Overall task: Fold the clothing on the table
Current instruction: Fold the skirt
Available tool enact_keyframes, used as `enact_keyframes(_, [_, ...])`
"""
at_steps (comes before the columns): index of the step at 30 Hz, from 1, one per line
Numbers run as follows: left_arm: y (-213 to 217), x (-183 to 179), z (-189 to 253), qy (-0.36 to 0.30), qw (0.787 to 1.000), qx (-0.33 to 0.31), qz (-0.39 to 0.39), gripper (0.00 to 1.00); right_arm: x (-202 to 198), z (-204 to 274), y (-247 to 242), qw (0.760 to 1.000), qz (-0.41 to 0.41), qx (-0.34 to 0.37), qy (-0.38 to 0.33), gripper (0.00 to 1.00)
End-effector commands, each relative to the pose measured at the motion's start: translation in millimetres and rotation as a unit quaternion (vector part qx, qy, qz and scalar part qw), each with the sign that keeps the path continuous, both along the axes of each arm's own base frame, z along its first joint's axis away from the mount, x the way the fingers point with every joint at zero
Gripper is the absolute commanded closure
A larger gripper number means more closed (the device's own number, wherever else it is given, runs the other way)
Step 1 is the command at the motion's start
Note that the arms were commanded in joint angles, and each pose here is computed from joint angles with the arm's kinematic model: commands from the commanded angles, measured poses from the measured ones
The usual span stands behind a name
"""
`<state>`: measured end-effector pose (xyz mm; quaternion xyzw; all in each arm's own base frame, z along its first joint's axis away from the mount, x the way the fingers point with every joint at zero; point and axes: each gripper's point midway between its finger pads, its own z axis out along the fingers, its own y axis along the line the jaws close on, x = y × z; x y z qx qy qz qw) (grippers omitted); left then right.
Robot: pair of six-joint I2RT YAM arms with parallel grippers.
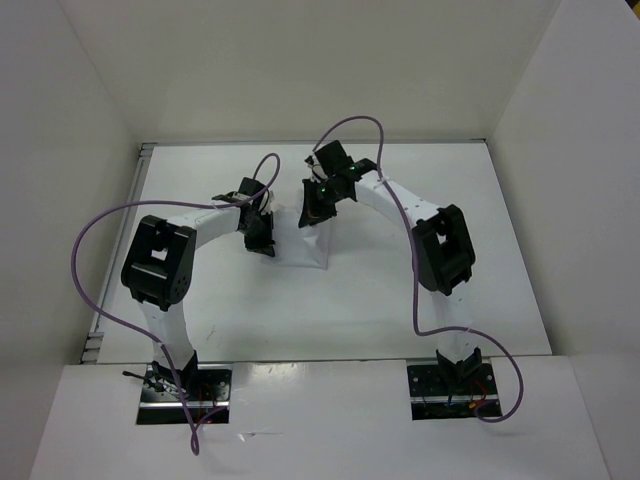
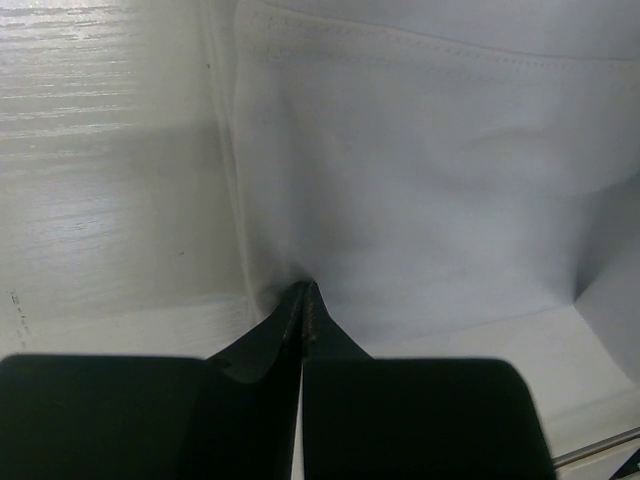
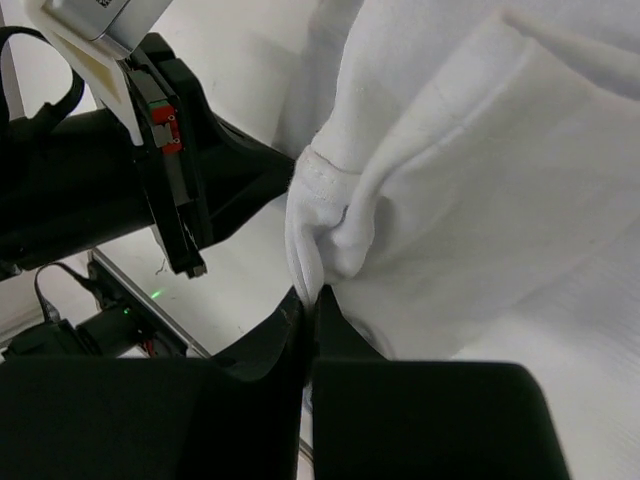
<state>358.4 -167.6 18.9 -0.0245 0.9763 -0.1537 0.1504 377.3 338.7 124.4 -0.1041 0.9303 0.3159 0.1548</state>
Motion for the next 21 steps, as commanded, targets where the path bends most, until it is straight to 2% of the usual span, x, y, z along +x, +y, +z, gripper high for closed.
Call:
enact_keyframes(1, [-2, -6, -5, 0.009, 1.000, -0.004, -0.002, 0.98, 1, 12, 22, 1.000, 0.011, 0.013, -0.008, 1.00])
enact_keyframes(8, [-4, -6, -2, 0.009, 1.000, -0.006, -0.007, 0.98, -10, -1, 54, 0.999, 0.040, 0.015, 0.003, 1.00])
enact_keyframes(21, [-4, -5, 1, 0.003, 1.000, -0.009, -0.018, 0.98, -7, -31, 67, 0.999, 0.036, 0.013, 0.037, 1.00])
